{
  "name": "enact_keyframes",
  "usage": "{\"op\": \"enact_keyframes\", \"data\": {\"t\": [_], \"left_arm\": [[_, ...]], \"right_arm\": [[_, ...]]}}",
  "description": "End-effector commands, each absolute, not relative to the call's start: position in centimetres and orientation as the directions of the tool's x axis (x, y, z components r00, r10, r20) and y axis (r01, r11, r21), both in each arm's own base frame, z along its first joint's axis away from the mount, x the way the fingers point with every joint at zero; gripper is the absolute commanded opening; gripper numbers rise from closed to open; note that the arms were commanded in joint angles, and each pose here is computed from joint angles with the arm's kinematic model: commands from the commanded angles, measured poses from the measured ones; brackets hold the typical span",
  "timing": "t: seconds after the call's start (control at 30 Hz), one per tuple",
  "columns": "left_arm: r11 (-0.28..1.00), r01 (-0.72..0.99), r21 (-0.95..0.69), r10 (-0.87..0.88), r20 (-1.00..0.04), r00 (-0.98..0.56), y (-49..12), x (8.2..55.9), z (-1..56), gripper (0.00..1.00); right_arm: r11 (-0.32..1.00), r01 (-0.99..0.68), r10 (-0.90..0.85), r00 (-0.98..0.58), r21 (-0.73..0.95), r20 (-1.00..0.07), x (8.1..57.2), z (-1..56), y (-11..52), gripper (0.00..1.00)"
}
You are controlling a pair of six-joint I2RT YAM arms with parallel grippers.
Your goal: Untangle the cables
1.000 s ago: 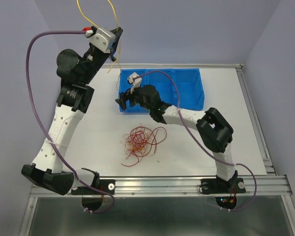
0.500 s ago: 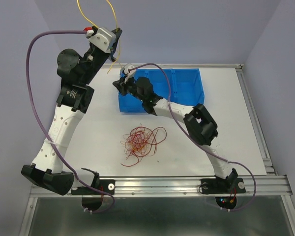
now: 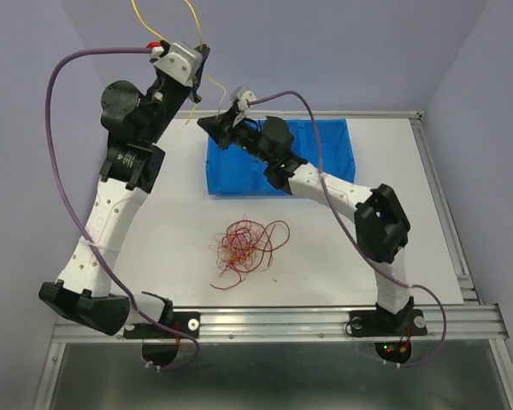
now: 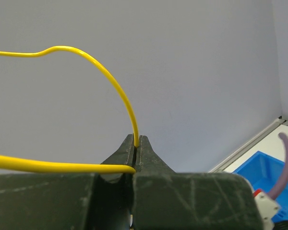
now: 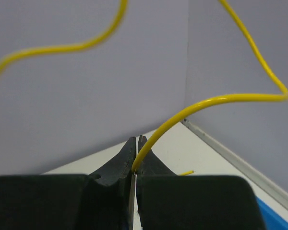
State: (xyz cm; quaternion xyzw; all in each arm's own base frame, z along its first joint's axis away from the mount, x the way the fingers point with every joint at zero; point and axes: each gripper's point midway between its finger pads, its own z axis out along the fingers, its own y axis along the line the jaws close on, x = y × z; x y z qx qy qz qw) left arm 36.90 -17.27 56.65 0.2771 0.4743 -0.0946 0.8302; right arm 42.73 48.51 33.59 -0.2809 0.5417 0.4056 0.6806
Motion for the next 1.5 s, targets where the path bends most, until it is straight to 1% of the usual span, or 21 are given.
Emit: {"op": "enact_keyframes", "data": {"t": [0.0, 0.07, 0.23, 0.33, 0.37, 0.43, 0.47, 0.57, 0.67, 0.7, 0.83, 0.93, 1.03, 1.13, 1.17, 1.27, 1.4, 1.47], "left_arm": [[0.841, 0.408, 0.354, 0.05, -0.803, 0.594, -17.1, 35.3, 60.1, 0.0], [0.84, 0.414, 0.349, 0.051, -0.812, 0.581, -17.2, 35.9, 59.6, 0.0], [0.837, 0.428, 0.341, 0.067, -0.84, 0.538, -17.9, 38.1, 57.2, 0.0], [0.842, 0.425, 0.334, 0.085, -0.858, 0.506, -18.4, 40.4, 55.8, 0.0], [0.842, 0.428, 0.329, 0.099, -0.873, 0.477, -18.6, 42.0, 54.4, 0.0], [0.838, 0.44, 0.323, 0.1, -0.883, 0.458, -18.9, 43.2, 53.7, 0.0], [0.838, 0.444, 0.318, 0.105, -0.891, 0.441, -18.9, 43.9, 53.0, 0.0], [0.835, 0.464, 0.296, 0.117, -0.919, 0.376, -19.2, 46.9, 49.8, 0.0], [0.827, 0.495, 0.268, 0.12, -0.943, 0.31, -19.1, 49.0, 46.7, 0.0], [0.823, 0.503, 0.264, 0.128, -0.949, 0.289, -19.2, 49.5, 45.5, 0.0], [0.831, 0.499, 0.247, 0.155, -0.964, 0.218, -19.0, 51.2, 41.3, 0.0], [0.827, 0.514, 0.228, 0.154, -0.971, 0.183, -19.0, 51.6, 39.1, 0.0], [0.812, 0.547, 0.203, 0.136, -0.978, 0.16, -19.4, 51.2, 37.9, 0.0], [0.8, 0.576, 0.169, 0.125, -0.985, 0.116, -20.0, 51.0, 35.7, 0.0], [0.802, 0.576, 0.158, 0.124, -0.987, 0.097, -20.1, 51.4, 34.9, 0.0], [0.808, 0.568, 0.157, 0.138, -0.987, 0.078, -20.0, 52.1, 33.5, 0.0], [0.816, 0.553, 0.168, 0.149, -0.986, 0.08, -19.8, 52.5, 33.0, 0.0], [0.818, 0.55, 0.17, 0.15, -0.985, 0.081, -19.7, 52.5, 32.9, 0.0]], "right_arm": [[0.502, -0.864, 0.355, 0.169, 0.035, -0.919, 41.4, 39.0, 45.4, 0.0], [0.523, -0.851, 0.346, 0.167, 0.042, -0.923, 41.8, 38.4, 44.9, 0.0], [0.56, -0.82, 0.311, 0.072, 0.121, -0.948, 44.0, 33.2, 43.6, 0.0], [0.564, -0.809, 0.302, 0.015, 0.166, -0.953, 44.7, 30.6, 43.8, 0.0], [0.579, -0.794, 0.288, -0.013, 0.185, -0.957, 45.4, 28.7, 44.0, 0.01], [0.578, -0.788, 0.288, -0.048, 0.213, -0.957, 45.8, 27.2, 44.2, 0.0], [0.586, -0.779, 0.272, -0.074, 0.226, -0.96, 46.1, 25.4, 44.5, 0.01], [0.622, -0.732, 0.271, -0.133, 0.278, -0.953, 47.2, 22.0, 44.4, 0.01], [0.64, -0.709, 0.258, -0.162, 0.294, -0.952, 47.7, 19.8, 44.3, 0.0], [0.646, -0.7, 0.25, -0.181, 0.303, -0.951, 47.7, 18.6, 44.3, 0.0], [0.658, -0.684, 0.235, -0.21, 0.315, -0.949, 47.6, 16.8, 44.0, 0.01], [0.656, -0.684, 0.228, -0.224, 0.319, -0.948, 47.2, 16.2, 44.0, 0.02], [0.645, -0.691, 0.222, -0.24, 0.327, -0.945, 46.8, 15.8, 44.1, 0.07], [0.634, -0.702, 0.207, -0.248, 0.323, -0.946, 46.6, 15.5, 44.2, 0.31], [0.638, -0.699, 0.205, -0.248, 0.322, -0.947, 46.6, 15.3, 44.2, 0.42], [0.636, -0.704, 0.204, -0.24, 0.315, -0.949, 46.5, 15.9, 44.1, 0.49], [0.643, -0.7, 0.217, -0.222, 0.31, -0.951, 46.4, 17.7, 43.7, 0.5], [0.666, -0.679, 0.214, -0.225, 0.31, -0.951, 46.6, 18.1, 43.3, 0.5]]}}
